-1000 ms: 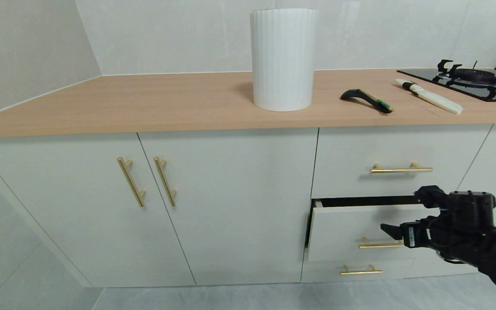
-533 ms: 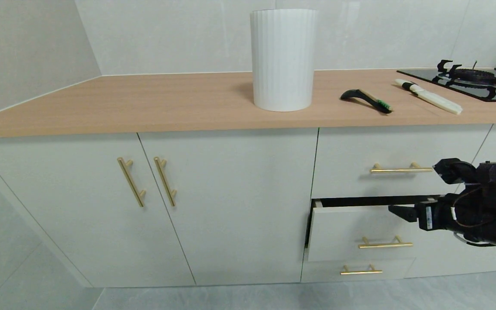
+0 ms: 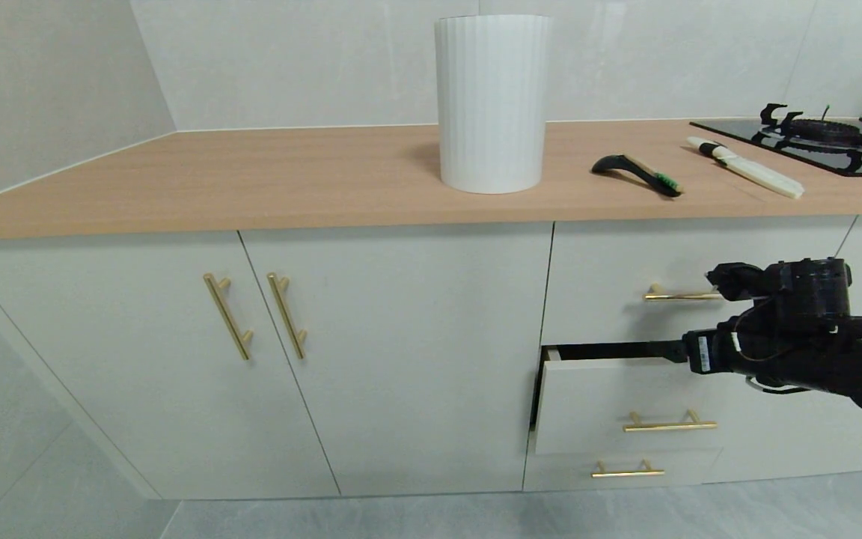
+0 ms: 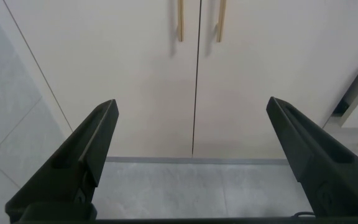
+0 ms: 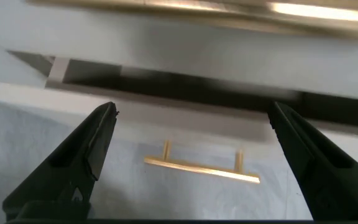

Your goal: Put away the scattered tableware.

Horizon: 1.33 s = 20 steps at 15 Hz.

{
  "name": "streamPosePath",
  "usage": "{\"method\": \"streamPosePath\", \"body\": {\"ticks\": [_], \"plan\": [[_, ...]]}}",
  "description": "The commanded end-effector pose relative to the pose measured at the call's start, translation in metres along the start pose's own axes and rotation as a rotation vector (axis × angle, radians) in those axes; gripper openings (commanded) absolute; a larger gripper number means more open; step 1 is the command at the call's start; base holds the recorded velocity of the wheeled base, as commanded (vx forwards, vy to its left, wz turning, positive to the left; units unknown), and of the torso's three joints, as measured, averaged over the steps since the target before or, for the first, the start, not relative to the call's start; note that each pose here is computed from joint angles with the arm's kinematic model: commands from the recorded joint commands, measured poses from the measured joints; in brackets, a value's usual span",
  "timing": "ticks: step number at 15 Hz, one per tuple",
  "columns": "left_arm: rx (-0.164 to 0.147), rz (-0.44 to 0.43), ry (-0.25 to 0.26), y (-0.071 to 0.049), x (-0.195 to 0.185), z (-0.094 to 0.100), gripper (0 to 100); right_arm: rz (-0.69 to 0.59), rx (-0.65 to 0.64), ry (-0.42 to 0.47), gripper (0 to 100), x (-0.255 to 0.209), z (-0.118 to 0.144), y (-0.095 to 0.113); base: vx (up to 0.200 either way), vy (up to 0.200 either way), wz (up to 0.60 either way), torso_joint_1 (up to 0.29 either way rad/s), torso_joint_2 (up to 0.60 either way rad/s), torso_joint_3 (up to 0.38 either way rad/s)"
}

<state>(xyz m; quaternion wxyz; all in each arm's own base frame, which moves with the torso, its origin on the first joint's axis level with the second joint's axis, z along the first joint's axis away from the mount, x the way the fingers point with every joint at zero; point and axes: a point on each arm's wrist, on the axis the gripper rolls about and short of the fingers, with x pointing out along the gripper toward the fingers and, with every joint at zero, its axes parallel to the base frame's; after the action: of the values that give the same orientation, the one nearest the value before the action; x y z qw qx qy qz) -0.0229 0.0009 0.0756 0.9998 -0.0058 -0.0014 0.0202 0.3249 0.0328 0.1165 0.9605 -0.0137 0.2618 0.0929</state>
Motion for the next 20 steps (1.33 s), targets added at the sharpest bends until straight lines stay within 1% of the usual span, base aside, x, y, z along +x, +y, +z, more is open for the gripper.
{"method": "streamPosePath", "body": {"ticks": [1,3,5,6,12,16,20], "plan": [[-0.001,0.001,0.001,0.0,0.0,0.0,100,0.01,-0.003,0.037,100,0.022,-0.007,0.003,0.0,0.0,0.0,0.0,0.0,0.0],[-0.001,0.001,0.001,0.0,0.0,0.0,100,0.011,-0.007,0.048,100,0.034,-0.008,0.003,0.0,0.0,0.0,0.0,0.0,0.0],[-0.001,0.001,0.001,0.0,0.0,0.0,100,0.011,-0.006,0.049,100,0.037,-0.008,0.003,0.0,0.0,0.0,0.0,0.0,0.0],[-0.001,0.001,0.001,0.0,0.0,0.0,100,0.01,-0.006,0.051,100,0.047,-0.008,0.002,0.0,0.0,0.0,0.0,0.0,0.0],[-0.001,0.001,0.001,0.0,0.0,0.0,100,0.019,-0.016,0.076,100,0.054,-0.013,0.006,0.0,0.0,0.0,0.0,0.0,0.0],[-0.001,-0.001,0.001,0.0,0.0,0.0,100,0.014,-0.017,0.119,100,0.046,-0.016,0.007,0.0,0.0,0.0,0.0,0.0,0.0],[-0.001,0.001,0.001,0.0,0.0,0.0,100,0.015,-0.011,0.178,100,0.017,-0.007,0.009,0.0,0.0,0.0,0.0,0.0,0.0]]}}
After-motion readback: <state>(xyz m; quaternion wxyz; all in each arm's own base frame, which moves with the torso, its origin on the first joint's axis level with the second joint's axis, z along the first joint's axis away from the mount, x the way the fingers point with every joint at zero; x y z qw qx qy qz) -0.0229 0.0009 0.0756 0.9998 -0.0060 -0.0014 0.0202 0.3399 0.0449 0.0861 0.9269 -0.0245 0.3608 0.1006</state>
